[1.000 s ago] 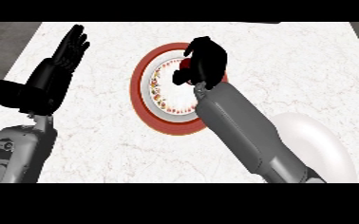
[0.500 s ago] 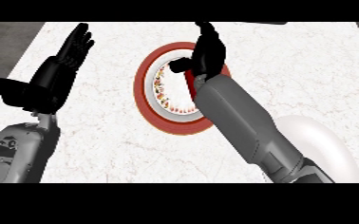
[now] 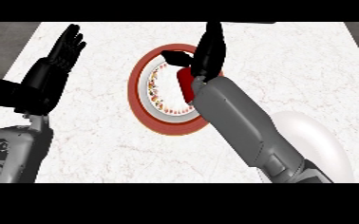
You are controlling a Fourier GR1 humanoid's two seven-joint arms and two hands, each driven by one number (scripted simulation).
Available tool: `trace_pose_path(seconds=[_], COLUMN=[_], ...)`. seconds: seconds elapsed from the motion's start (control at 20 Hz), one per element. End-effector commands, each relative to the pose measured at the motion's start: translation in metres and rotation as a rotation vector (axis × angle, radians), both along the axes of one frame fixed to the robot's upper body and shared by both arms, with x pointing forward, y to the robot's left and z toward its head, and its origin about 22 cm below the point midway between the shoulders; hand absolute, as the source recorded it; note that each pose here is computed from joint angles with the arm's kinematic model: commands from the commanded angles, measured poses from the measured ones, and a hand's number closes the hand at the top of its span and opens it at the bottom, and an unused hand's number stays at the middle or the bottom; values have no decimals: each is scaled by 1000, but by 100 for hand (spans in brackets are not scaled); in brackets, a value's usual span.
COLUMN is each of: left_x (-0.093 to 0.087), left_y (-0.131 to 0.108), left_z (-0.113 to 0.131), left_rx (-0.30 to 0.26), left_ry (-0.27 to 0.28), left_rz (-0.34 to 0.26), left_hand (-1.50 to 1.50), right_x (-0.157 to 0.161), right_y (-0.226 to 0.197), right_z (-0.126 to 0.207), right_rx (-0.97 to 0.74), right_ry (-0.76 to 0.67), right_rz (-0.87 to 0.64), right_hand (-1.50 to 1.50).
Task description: Pick the can from the plate and place it in the plate
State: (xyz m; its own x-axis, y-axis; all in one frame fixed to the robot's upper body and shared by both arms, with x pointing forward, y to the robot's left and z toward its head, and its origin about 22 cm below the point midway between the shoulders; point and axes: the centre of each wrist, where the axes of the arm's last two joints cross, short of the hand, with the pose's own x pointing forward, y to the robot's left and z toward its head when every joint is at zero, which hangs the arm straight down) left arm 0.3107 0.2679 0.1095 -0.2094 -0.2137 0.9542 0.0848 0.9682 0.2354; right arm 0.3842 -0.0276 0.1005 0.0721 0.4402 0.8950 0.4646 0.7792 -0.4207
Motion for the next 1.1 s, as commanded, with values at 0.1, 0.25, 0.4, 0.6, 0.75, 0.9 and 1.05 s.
trace_pose_path(seconds=[0.1, 0.25, 0.4, 0.6, 0.75, 0.9, 1.05], left_x=[-4, -14, -16, 2, -22, 0, -32], left_y=[23, 27, 9, 23, 7, 15, 33], left_z=[-13, -11, -16, 3, -13, 16, -1], left_rx=[-10, -10, 4, -3, 10, 4, 15], left_ry=[7, 23, -1, 7, 1, 25, 6], left_rz=[73, 66, 63, 95, 77, 73, 52], left_hand=[0, 0, 0, 0, 0, 0, 0], right_x=[-25, -43, -63, -102, -129, -150, -173], right_y=[-6, -37, -60, -102, -126, -136, -156], right_z=[-17, -30, -27, -33, -32, -32, -23], right_rx=[154, 190, 179, 131, 125, 114, 124], right_ry=[-84, -103, -140, -135, -106, -97, -107], right_rz=[-73, -89, -62, -38, -42, -38, -30], right_hand=[-150, -150, -150, -150, -150, -150, -150])
